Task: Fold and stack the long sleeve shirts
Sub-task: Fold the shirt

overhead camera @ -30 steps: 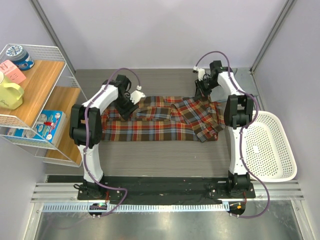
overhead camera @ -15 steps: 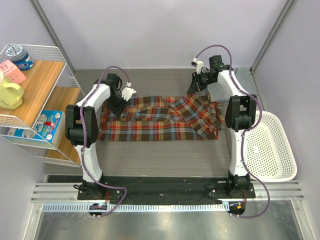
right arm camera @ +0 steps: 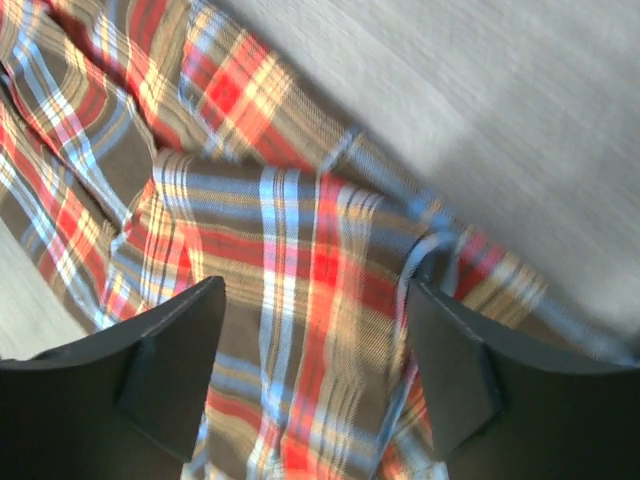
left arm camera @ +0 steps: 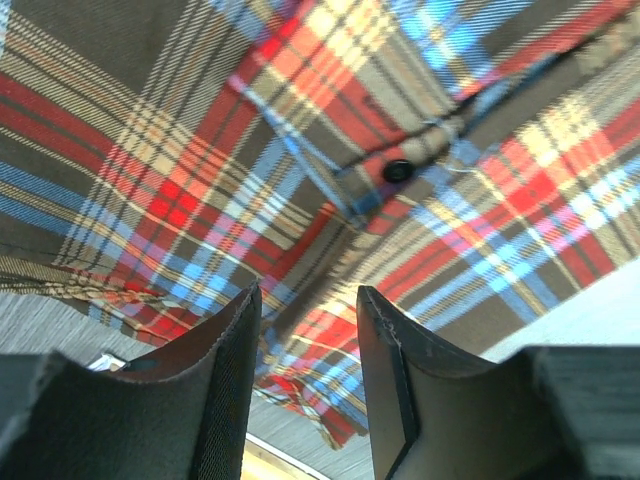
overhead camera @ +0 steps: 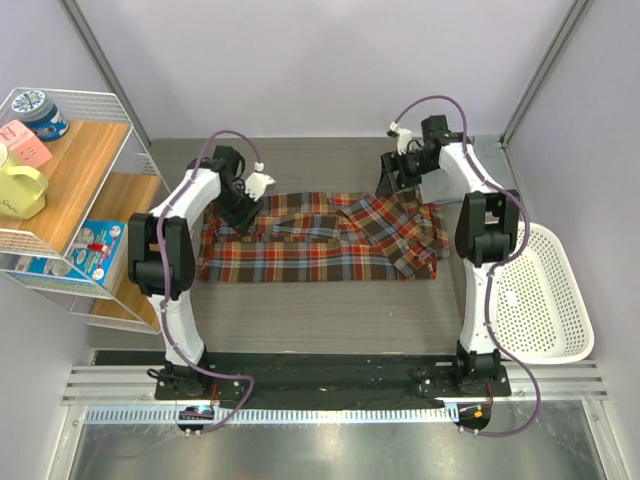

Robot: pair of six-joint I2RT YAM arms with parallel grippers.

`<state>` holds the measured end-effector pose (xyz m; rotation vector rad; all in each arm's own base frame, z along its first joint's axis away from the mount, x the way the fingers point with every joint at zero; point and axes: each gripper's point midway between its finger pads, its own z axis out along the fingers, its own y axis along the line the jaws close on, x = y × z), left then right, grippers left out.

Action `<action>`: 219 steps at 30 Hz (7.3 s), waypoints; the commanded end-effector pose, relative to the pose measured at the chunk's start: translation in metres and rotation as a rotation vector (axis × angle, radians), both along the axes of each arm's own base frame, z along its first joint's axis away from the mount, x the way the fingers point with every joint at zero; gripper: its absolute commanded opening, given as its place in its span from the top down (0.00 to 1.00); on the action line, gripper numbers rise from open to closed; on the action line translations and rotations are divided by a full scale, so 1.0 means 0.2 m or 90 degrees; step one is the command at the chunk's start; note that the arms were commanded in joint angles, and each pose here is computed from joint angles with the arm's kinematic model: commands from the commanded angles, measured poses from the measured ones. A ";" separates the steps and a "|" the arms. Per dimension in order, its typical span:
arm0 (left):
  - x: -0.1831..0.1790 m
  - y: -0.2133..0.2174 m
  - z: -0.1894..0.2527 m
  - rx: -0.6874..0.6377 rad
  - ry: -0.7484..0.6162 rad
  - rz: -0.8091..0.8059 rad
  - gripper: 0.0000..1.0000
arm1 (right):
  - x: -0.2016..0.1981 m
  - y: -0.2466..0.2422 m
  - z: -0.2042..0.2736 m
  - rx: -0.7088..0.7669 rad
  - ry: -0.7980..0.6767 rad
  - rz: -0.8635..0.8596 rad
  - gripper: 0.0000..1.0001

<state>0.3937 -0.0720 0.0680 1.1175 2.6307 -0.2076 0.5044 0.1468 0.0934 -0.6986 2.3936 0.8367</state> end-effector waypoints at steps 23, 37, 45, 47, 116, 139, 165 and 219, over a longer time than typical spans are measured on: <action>-0.18 -0.48 0.37 -0.172 -0.114 -0.152 0.51 | -0.62 -0.53 -0.08 -0.178 0.140 -0.068 0.41; -0.22 -0.45 0.36 -0.160 -0.121 -0.151 0.51 | -0.64 -0.58 -0.16 -0.212 0.166 -0.059 0.40; -0.17 -0.48 0.42 -0.184 -0.149 -0.140 0.51 | -0.71 -0.28 0.16 0.038 0.201 -0.042 0.87; -0.16 -0.49 0.45 -0.192 -0.156 -0.133 0.51 | -0.66 -0.23 0.22 0.081 0.194 -0.055 0.95; 0.14 -1.41 0.92 -0.544 -0.298 -0.075 0.00 | -0.26 0.13 0.88 0.695 0.207 -0.204 0.99; 0.34 -1.41 0.73 -0.428 -0.253 -0.112 1.00 | -0.39 0.28 0.96 0.697 0.180 -0.150 0.84; 0.90 -1.40 0.94 -0.212 -0.676 -0.369 1.00 | -0.63 -0.04 0.04 0.284 0.229 -0.241 0.60; 0.10 -0.14 0.32 -0.072 -0.286 -0.427 0.43 | -0.84 -0.24 0.04 0.034 0.187 -0.188 0.73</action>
